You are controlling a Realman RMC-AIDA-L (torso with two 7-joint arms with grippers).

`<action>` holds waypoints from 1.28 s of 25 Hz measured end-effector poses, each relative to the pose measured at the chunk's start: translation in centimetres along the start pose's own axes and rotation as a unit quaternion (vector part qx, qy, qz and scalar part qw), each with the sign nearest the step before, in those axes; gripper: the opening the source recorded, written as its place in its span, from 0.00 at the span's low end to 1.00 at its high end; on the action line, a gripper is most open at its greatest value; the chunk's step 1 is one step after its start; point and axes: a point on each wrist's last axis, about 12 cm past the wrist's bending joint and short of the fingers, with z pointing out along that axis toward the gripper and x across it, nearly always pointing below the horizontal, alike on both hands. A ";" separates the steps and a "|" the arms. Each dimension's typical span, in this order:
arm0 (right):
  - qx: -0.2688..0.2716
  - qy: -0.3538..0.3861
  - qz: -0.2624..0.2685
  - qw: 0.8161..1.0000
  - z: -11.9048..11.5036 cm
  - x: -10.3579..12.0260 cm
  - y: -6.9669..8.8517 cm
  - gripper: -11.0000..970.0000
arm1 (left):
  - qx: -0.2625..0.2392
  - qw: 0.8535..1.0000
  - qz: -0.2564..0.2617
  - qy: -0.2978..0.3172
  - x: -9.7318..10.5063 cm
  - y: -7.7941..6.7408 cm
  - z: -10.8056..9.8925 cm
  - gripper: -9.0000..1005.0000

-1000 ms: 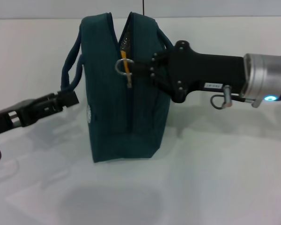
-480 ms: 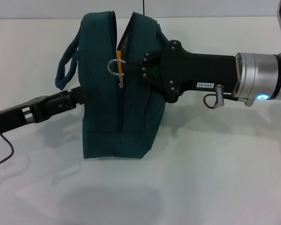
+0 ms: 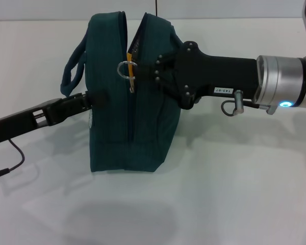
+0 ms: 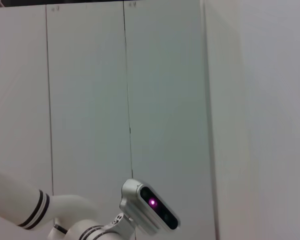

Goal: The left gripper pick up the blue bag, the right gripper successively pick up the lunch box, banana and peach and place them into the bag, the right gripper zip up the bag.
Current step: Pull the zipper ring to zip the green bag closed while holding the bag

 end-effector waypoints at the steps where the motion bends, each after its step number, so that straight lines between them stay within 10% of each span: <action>1: 0.000 0.000 0.000 1.000 0.0 0.0 0.0 0.02 | 0.001 1.000 0.000 0.000 0.0 0.0 0.1 0.75; 32: 0.019 -0.042 0.048 0.998 -1.3 -0.1 0.3 0.01 | 0.027 1.000 0.007 -0.005 0.5 -0.6 1.0 0.07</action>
